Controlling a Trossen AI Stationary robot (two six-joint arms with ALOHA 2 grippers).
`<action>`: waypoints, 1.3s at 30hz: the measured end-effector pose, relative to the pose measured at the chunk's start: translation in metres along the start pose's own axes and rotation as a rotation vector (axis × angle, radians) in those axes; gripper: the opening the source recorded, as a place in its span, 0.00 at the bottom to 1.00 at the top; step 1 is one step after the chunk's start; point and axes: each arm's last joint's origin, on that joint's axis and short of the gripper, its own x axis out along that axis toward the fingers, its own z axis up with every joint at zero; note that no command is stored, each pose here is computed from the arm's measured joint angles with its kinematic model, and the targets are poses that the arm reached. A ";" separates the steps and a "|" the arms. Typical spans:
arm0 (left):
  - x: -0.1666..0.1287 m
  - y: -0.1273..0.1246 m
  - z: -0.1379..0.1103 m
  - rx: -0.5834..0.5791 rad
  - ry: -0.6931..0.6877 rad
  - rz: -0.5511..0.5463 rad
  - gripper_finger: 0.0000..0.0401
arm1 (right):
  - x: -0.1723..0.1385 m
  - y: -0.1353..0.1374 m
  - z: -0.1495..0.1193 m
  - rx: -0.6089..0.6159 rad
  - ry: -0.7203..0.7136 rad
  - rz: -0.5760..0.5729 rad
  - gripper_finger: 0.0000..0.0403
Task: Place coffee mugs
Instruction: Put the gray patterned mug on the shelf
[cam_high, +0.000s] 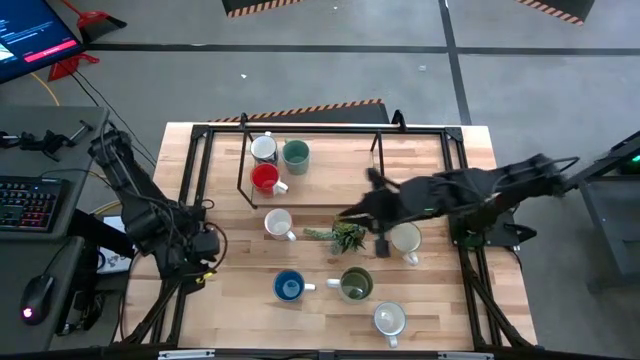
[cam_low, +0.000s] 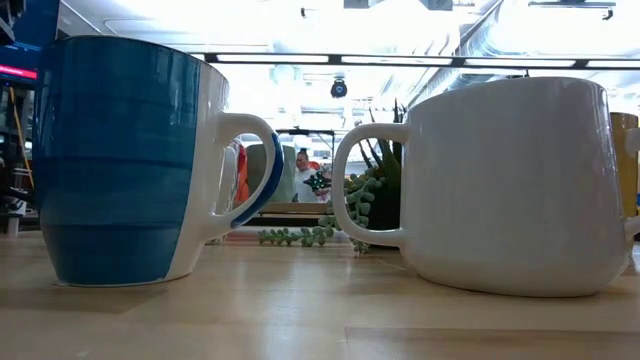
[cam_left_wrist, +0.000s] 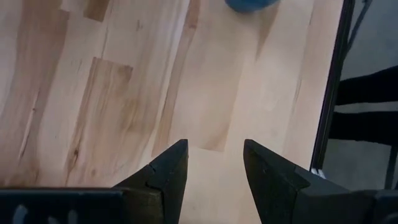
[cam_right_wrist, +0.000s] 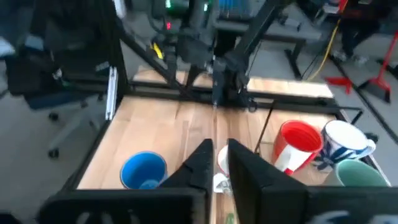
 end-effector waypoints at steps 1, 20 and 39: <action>0.000 -0.001 -0.002 0.011 0.002 -0.004 0.37 | 0.010 0.000 0.005 -0.008 0.030 0.002 0.09; -0.005 -0.008 -0.006 0.195 -0.175 -0.006 0.37 | 0.188 -0.043 -0.025 0.228 0.520 -0.066 0.41; -0.006 -0.012 -0.004 0.260 -0.219 -0.024 0.37 | 0.261 -0.070 -0.085 0.391 0.538 -0.214 0.41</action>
